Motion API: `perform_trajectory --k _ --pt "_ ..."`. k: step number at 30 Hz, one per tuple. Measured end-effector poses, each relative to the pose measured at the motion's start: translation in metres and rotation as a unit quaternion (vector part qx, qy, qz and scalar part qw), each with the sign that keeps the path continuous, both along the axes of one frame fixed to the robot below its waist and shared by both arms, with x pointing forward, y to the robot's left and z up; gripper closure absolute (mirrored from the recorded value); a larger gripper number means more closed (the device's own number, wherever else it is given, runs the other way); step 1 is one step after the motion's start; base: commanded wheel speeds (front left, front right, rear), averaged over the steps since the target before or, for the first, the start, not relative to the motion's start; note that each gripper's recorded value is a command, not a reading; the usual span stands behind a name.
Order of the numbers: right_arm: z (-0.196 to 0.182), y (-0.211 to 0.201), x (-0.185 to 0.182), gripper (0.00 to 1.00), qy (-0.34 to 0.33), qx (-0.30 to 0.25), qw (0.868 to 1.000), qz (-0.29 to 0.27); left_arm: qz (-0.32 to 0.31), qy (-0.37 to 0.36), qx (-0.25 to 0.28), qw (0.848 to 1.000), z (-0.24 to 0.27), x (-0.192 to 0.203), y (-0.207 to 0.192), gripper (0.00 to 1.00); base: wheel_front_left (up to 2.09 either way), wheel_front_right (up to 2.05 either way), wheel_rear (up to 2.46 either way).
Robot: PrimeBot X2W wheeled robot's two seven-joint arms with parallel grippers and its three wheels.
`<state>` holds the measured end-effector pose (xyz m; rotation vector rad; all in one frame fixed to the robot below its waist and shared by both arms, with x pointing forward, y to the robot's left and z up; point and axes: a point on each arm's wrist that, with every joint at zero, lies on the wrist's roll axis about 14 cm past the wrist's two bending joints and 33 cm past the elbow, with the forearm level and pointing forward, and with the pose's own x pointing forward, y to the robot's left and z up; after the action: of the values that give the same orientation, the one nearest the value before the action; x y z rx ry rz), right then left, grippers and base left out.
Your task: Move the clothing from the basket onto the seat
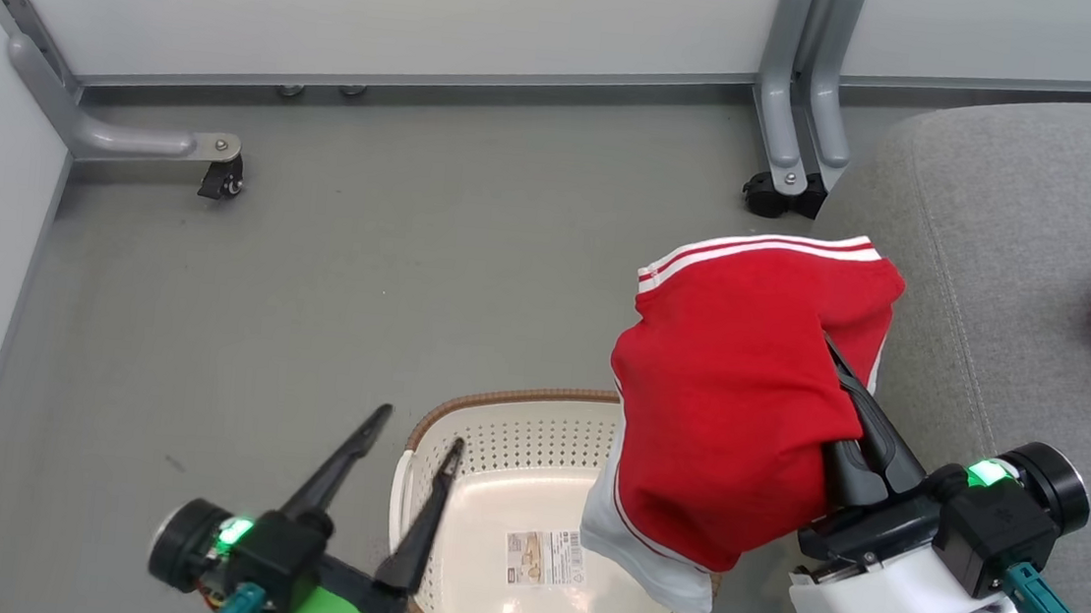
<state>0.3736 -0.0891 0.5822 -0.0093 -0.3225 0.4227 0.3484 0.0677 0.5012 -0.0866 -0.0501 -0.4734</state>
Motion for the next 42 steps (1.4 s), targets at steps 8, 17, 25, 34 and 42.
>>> perform_trajectory --k 8,17,25,34,42 --pt "0.001 -0.001 0.002 1.00 -0.001 0.001 1.000 -0.002 0.132 0.012 -0.019 0.991 -0.005 0.010 0.064 0.00 0.00 0.00 0.00" --pt "0.001 0.000 -0.001 1.00 -0.001 0.001 1.000 0.000 0.205 0.027 -0.013 0.978 -0.016 -0.001 0.105 0.00 0.00 0.00 0.00" --pt "0.004 0.002 -0.005 1.00 -0.005 0.004 1.000 0.003 0.233 0.036 -0.031 0.971 -0.019 -0.012 0.119 0.00 0.00 0.00 0.00" --pt "0.004 -0.002 -0.007 1.00 0.000 0.019 1.000 -0.004 0.225 0.038 -0.034 0.973 -0.019 -0.014 0.113 0.00 0.00 0.00 0.00" --pt "0.000 -0.012 -0.005 1.00 0.006 0.021 1.000 -0.020 0.207 0.046 -0.032 0.977 -0.024 -0.008 0.103 0.00 0.00 0.00 0.00"
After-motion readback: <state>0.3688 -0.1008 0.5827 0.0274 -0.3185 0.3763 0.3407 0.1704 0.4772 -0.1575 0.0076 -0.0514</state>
